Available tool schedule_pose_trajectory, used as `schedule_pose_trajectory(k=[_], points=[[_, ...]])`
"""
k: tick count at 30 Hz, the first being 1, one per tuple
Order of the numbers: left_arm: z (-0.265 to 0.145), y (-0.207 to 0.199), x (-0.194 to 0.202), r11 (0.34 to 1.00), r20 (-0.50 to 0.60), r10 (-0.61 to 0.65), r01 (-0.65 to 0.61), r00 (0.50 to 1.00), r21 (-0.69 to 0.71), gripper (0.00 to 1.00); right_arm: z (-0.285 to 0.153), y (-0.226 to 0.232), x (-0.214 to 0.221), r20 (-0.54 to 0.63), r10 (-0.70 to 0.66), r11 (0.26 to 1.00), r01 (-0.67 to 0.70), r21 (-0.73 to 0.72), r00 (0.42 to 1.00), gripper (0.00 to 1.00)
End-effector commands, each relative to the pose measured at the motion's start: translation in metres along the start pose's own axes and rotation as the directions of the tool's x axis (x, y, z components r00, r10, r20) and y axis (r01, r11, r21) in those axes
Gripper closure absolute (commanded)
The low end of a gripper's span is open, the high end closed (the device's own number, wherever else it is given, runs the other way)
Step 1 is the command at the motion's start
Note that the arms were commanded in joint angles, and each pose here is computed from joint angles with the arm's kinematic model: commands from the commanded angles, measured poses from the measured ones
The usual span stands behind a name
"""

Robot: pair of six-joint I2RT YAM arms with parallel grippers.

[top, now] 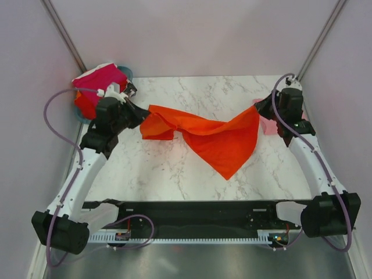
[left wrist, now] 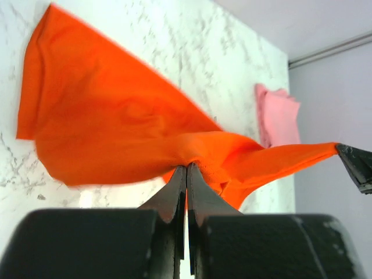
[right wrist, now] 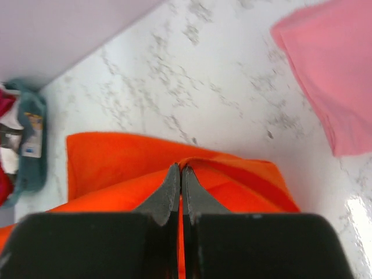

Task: Fold and stack the t-shirts
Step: Flatten the tshirt out

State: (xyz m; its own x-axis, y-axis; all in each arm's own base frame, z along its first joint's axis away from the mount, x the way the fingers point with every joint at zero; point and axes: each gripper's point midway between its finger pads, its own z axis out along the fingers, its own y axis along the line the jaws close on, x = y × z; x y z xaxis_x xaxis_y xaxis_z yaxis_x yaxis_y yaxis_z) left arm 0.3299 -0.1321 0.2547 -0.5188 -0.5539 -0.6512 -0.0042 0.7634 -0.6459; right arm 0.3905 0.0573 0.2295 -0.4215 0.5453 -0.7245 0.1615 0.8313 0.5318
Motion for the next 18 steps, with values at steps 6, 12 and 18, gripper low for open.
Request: schedule_pose_trajectory(k=[6,12,18], points=[[-0.128,-0.117,-0.136,0.962,0.371,0.141,-0.215,0.918,0.166,0.98,-0.136,0.097,-0.117,0.327,-0.059,0.96,0.143,-0.239,0.943,1.0],[-0.246,-0.146,-0.166,0.935,0.599,0.098,-0.279,0.795,0.217,0.98,-0.25,0.098,-0.147,0.581,0.038,0.951,0.149,-0.271,0.813,1.0],[-0.313,-0.175,-0.183,0.902,0.696,0.028,-0.319,0.718,0.292,0.98,-0.339,0.118,-0.167,0.704,0.107,0.911,0.214,-0.352,0.702,1.0]])
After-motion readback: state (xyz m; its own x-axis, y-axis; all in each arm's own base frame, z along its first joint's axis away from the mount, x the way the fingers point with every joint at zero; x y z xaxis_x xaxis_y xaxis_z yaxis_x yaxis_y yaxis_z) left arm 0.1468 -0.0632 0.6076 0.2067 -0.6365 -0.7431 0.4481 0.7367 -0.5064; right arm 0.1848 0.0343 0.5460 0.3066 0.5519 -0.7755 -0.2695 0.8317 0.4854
